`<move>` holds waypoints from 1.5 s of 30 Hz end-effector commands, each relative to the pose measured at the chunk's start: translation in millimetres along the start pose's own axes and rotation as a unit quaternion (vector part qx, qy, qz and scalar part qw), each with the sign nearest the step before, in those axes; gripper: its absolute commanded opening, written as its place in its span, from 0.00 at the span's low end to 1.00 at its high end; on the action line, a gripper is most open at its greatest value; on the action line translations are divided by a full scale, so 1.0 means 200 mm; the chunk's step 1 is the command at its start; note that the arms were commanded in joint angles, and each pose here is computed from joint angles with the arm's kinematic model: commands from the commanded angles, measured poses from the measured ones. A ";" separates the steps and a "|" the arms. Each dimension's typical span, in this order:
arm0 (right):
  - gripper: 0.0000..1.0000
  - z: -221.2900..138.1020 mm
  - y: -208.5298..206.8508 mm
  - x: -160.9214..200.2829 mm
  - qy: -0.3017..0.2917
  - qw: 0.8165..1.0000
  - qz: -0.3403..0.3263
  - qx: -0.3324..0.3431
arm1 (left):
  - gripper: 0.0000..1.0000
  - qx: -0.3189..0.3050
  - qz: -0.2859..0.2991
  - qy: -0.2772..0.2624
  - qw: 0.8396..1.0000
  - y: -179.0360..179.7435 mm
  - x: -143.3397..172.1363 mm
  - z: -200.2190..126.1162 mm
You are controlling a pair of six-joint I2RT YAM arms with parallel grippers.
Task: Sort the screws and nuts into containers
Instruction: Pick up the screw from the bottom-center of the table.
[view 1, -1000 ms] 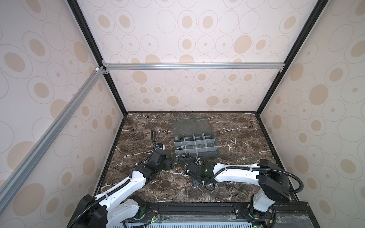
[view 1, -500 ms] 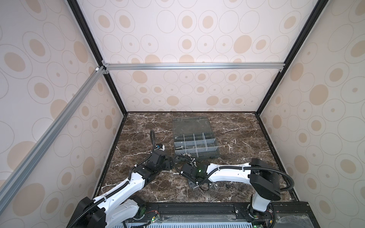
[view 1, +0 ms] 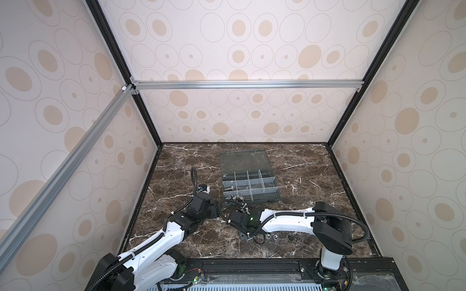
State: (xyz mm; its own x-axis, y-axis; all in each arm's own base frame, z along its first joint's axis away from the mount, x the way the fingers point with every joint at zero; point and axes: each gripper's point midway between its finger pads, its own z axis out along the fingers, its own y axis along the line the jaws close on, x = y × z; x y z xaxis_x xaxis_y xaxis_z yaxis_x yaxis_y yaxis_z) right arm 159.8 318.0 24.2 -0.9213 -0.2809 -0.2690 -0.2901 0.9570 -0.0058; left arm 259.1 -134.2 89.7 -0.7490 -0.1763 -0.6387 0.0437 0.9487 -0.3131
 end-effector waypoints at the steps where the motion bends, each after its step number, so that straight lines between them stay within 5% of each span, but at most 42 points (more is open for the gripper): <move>1: 0.54 0.03 -0.01 0.03 0.012 1.000 -0.006 0.019 | 0.77 0.003 -0.012 -0.010 1.000 0.00 -0.03 -0.01; 8: 0.48 0.05 -0.01 0.03 0.012 1.000 -0.010 0.020 | 0.77 0.001 -0.014 -0.009 1.000 0.01 -0.02 -0.01; 45: 0.54 0.14 0.02 0.07 0.037 0.999 -0.026 0.025 | 0.78 0.001 -0.020 -0.010 1.000 0.01 -0.02 -0.01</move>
State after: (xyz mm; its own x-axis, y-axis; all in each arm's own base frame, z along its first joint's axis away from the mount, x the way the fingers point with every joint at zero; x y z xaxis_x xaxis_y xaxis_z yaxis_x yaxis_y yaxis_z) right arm 163.4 323.7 22.1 -0.9136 -0.3112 -0.2615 -0.3135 0.9490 -0.0340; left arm 257.1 -133.0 86.7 -0.7515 -0.1915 -0.6314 0.0299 0.9461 -0.3224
